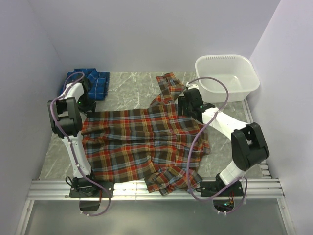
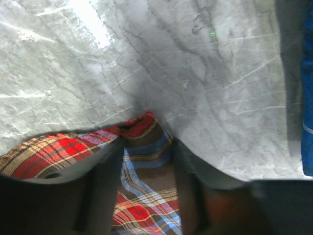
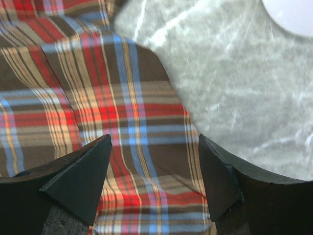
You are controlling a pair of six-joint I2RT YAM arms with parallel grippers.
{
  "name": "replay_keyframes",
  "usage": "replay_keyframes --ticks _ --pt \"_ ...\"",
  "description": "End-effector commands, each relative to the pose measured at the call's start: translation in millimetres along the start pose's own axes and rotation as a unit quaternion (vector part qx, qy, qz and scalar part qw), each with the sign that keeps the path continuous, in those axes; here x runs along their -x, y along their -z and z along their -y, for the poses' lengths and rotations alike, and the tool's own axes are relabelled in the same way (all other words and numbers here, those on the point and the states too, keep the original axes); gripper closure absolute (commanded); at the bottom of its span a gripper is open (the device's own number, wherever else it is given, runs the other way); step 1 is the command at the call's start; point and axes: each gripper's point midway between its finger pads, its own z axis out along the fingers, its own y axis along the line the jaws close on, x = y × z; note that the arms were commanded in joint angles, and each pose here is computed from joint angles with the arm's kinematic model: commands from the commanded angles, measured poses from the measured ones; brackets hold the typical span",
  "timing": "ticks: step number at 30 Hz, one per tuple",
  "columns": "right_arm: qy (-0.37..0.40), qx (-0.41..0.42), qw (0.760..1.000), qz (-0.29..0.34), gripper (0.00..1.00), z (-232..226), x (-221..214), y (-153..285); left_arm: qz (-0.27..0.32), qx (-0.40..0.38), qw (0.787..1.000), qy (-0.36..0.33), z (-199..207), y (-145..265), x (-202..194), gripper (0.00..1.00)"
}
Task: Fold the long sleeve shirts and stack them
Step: Fold the shirt
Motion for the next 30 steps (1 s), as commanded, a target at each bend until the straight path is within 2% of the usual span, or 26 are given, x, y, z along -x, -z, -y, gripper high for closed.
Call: replay_keyframes --ticks 1,4,8,12,14,15,19,24,30 --pt "-0.006 0.006 0.999 0.047 0.22 -11 42 -2 -0.011 0.041 0.999 -0.017 -16 -16 -8 0.52" --pt "0.009 0.019 0.999 0.045 0.22 -19 49 -11 -0.011 0.044 0.999 -0.026 -18 -18 -9 0.64" --pt "0.068 0.055 0.996 0.015 0.22 -28 47 -32 -0.01 0.042 0.998 -0.036 -17 -19 -8 0.76" --pt "0.08 0.093 0.992 -0.023 0.23 -31 45 -60 -0.004 0.043 0.998 -0.045 -18 -20 -6 0.9" --pt "0.089 0.103 0.99 -0.043 0.23 -32 40 -66 -0.001 0.043 0.998 -0.05 -18 -19 -4 0.91" --pt "0.087 0.103 0.99 -0.039 0.23 -32 49 -69 0.001 0.044 0.998 -0.052 -19 -19 -4 0.96" --pt "0.082 0.108 0.988 -0.069 0.26 -33 45 -90 0.004 0.034 0.998 -0.057 -18 -15 -2 0.98" --pt "0.06 0.143 0.984 -0.092 0.29 -48 50 -96 0.007 0.025 0.998 -0.063 -17 -10 -1 0.99" --pt "0.052 0.142 0.975 -0.164 0.31 -51 17 -112 0.012 0.032 0.997 -0.07 -21 -11 0 1.0"
